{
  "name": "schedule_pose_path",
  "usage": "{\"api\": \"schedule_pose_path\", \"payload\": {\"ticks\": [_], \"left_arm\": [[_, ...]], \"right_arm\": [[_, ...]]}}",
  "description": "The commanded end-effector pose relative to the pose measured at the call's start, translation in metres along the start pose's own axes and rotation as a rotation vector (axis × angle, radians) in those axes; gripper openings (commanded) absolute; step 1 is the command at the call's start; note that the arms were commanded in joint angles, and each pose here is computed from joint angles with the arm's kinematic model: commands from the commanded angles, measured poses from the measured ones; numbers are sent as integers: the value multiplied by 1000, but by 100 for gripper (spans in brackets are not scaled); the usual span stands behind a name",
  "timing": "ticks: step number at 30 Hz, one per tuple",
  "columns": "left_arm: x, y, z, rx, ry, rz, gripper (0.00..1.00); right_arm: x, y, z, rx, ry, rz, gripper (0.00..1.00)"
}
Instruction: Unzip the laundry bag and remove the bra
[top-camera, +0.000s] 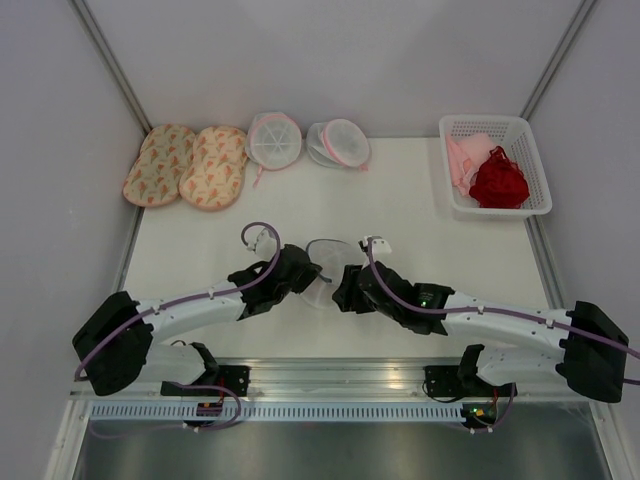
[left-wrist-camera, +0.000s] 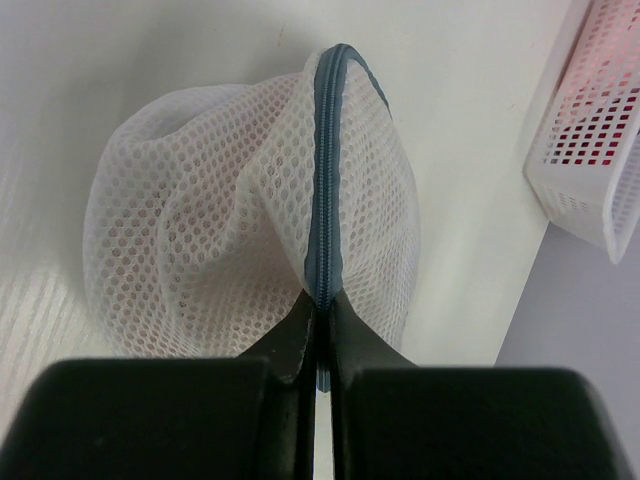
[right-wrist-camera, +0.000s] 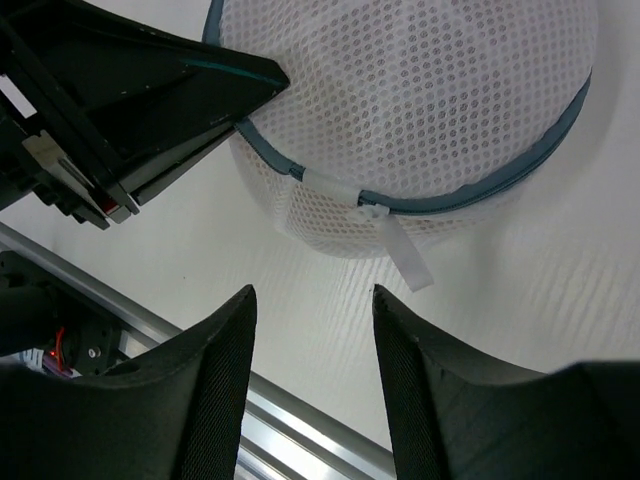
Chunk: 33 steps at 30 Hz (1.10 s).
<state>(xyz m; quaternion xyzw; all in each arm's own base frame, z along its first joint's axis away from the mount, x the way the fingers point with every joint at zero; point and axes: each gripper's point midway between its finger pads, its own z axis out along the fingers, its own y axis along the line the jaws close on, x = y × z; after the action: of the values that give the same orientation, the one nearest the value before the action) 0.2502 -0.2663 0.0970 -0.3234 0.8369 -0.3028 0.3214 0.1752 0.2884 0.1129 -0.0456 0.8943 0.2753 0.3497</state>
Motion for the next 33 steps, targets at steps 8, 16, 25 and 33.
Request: {"api": "schedule_pose_path", "payload": {"ticks": [8,16,25,33], "left_arm": [[0,-2,-9,13,14,-35,2],[5,-5,-14,41,49,-45,2],[14,-5,-16,55,96,-44,2],[5,4,-19,60,60,24,2]], "right_arm": [[-20,9,18,48,-88,34,48],[-25,2,34,105,-132,19,46],[-36,-2,38,155,-180,16,19],[-35,-19,18,213,-165,-11,0]]}}
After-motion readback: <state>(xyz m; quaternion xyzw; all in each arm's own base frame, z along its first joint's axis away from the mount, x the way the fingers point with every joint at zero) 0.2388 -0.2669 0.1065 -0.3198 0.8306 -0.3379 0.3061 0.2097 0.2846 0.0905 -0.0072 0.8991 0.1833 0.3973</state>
